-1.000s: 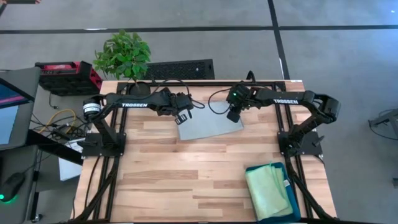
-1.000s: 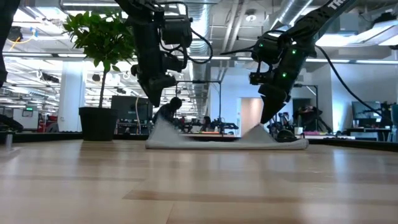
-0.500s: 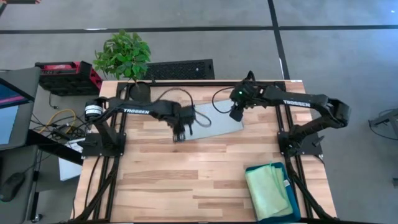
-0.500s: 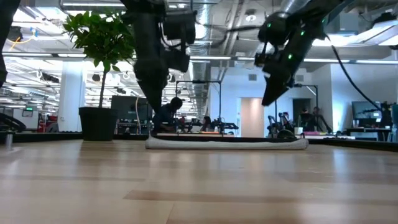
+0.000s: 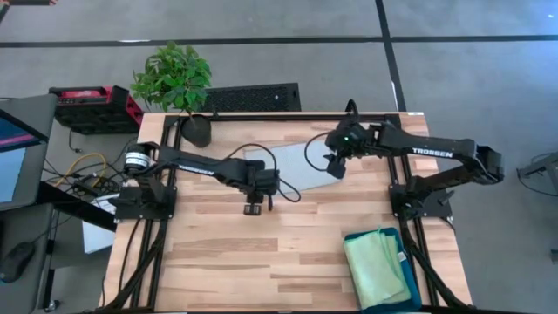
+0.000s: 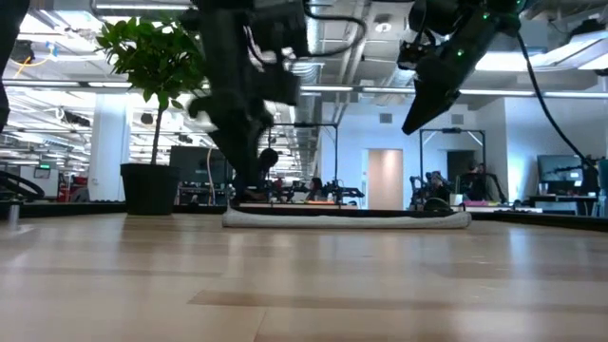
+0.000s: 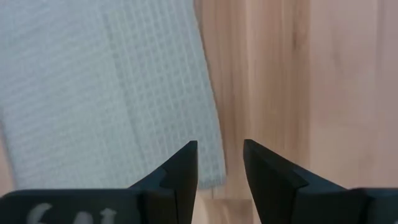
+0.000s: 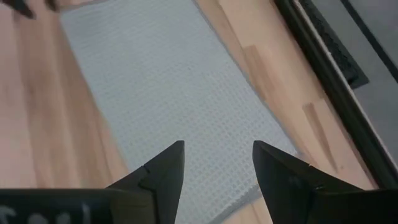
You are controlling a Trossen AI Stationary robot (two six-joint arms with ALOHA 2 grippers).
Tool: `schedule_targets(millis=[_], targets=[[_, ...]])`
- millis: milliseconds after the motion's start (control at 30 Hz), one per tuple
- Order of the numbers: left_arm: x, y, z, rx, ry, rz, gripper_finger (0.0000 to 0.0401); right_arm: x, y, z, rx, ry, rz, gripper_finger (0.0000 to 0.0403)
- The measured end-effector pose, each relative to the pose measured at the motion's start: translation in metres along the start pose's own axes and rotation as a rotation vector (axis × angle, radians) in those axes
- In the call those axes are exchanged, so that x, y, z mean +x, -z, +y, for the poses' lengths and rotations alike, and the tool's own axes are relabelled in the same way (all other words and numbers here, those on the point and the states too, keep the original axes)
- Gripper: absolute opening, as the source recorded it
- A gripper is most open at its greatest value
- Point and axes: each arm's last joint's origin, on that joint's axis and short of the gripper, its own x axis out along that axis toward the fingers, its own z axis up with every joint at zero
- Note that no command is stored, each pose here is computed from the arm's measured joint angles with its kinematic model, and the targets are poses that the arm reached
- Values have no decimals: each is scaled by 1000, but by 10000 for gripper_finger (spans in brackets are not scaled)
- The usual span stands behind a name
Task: Fold microfiber towels
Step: Fold the gray microfiber towel
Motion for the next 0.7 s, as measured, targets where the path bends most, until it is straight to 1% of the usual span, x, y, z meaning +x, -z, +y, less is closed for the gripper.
schedule_targets(millis=[100,233,367,433,567,700], targets=[[13,3,-1,25,-16,55,122,-2,-1,6,-20,-16,-9,214],[21,0,-1,-16,-42,58,122,-5,-2,14,-43,-37,-24,214],[38,5,-3,-9,-58,138,122,-10,-3,18,-54,-46,-46,214],[40,5,-3,-14,-75,151,122,-11,-1,19,-56,-48,-37,214],[45,7,-4,-28,-77,181,122,-12,-2,18,-53,-47,-43,214],[44,8,-4,-70,-79,177,122,-12,-2,18,-50,-47,-47,214]])
